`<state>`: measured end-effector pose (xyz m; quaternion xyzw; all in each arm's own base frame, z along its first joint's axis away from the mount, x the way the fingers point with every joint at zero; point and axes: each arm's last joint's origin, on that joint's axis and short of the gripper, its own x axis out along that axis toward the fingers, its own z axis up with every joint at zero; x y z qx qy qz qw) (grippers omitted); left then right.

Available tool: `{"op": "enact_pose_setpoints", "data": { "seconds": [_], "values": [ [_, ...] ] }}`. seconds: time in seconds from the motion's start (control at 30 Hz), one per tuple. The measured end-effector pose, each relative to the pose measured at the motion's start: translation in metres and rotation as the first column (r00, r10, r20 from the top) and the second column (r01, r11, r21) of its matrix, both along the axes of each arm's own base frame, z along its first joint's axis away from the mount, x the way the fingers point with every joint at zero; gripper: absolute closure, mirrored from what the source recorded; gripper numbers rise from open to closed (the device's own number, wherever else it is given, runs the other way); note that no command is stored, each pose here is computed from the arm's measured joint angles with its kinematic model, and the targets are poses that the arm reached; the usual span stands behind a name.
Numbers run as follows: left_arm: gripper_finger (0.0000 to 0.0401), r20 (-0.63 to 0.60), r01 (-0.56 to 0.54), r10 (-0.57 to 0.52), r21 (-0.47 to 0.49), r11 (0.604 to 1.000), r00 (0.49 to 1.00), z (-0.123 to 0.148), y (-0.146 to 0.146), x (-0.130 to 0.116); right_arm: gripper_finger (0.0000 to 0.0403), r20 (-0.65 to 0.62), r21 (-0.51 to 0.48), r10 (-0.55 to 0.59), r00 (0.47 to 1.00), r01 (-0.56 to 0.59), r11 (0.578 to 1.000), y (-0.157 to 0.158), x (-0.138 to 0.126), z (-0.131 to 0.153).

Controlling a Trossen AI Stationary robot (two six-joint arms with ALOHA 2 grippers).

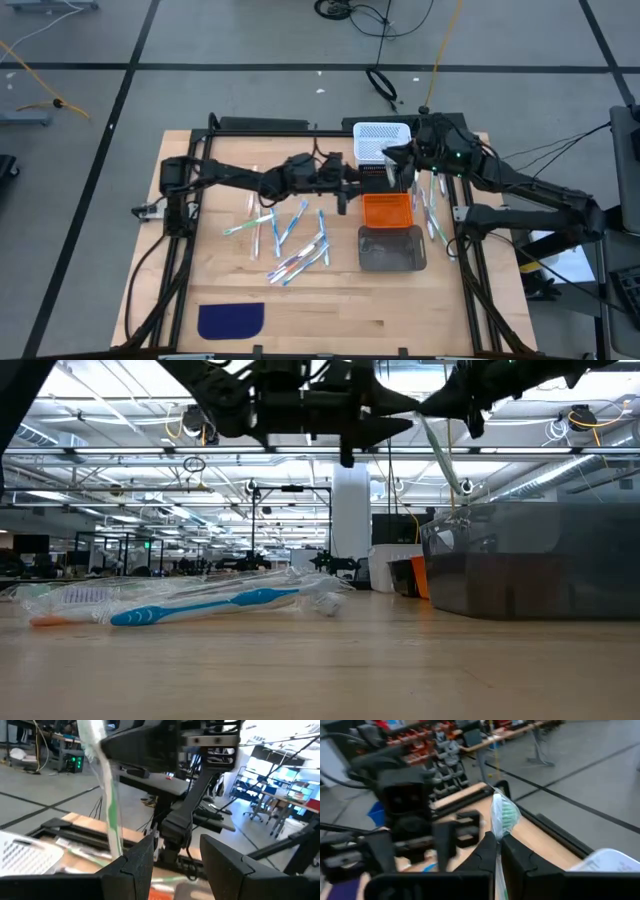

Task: Pick & Place Toothbrushes
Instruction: Put the green toothbrush into the gray bin

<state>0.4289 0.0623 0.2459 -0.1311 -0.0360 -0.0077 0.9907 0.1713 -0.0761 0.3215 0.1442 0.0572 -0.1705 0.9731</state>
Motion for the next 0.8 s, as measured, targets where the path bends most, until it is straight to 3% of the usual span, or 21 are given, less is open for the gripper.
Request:
{"op": "enact_pose_setpoints", "data": {
  "seconds": [0.2,0.43,0.8],
  "values": [
    [0.0240,0.006,0.002,-0.002,0.009,1.000,1.000,0.000,0.000,0.016,0.0401,0.032,-0.015,0.066,0.997,-0.065,0.998,0.011,0.005,0.003],
    [0.0240,0.007,-0.047,0.047,0.013,0.999,0.999,-0.002,-0.002,0.018,0.0401,0.072,-0.039,0.115,0.991,-0.112,0.993,0.020,0.010,0.007],
    [0.0240,-0.013,-0.122,0.124,0.096,0.988,0.992,-0.004,-0.013,0.019,0.0401,0.085,-0.040,0.164,0.983,-0.161,0.986,0.026,0.021,0.006]
  ]
}}
